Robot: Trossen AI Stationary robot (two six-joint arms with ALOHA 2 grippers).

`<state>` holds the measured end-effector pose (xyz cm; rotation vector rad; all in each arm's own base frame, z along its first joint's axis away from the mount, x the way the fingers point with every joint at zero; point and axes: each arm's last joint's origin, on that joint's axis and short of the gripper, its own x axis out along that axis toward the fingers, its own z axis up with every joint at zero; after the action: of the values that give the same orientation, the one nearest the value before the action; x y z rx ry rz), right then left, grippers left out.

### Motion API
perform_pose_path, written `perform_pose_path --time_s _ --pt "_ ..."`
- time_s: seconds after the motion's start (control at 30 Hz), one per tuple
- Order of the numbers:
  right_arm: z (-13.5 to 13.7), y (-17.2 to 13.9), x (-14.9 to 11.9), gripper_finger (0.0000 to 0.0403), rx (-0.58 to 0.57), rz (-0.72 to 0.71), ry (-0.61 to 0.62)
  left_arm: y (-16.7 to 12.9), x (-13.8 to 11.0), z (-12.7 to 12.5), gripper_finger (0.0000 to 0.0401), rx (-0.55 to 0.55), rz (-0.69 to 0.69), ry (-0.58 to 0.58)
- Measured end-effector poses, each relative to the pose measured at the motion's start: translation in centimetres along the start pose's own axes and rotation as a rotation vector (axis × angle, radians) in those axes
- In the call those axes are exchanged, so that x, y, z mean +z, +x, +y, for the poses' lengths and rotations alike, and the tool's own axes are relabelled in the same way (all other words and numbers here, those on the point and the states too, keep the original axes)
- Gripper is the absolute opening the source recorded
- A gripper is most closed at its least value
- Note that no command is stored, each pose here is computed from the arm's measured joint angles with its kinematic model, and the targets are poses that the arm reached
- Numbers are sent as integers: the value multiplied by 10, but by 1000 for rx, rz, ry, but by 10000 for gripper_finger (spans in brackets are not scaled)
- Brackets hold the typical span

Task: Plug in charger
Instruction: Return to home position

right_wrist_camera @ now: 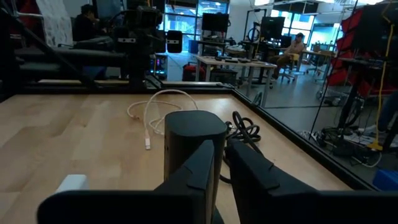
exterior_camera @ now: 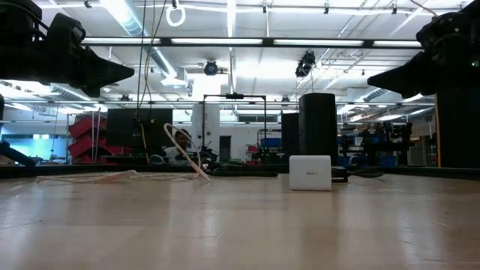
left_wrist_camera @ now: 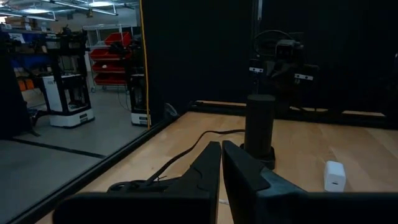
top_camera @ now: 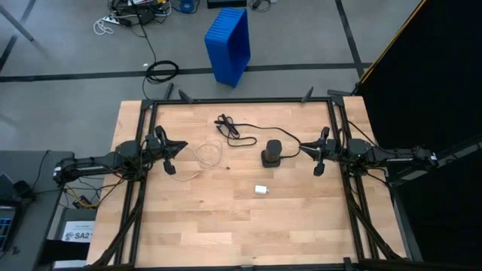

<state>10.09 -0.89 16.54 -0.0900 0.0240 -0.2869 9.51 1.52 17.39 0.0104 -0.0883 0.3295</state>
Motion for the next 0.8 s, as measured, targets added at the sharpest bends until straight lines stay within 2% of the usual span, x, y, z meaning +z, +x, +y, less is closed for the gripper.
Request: perform_pose_path --time_s 0.47,0.8 --pt "0 0 0 37 0 0 0 0 0 0 1 0 0 0" --pt "0 0 0 25 0 0 0 0 0 0 1 0 0 0"
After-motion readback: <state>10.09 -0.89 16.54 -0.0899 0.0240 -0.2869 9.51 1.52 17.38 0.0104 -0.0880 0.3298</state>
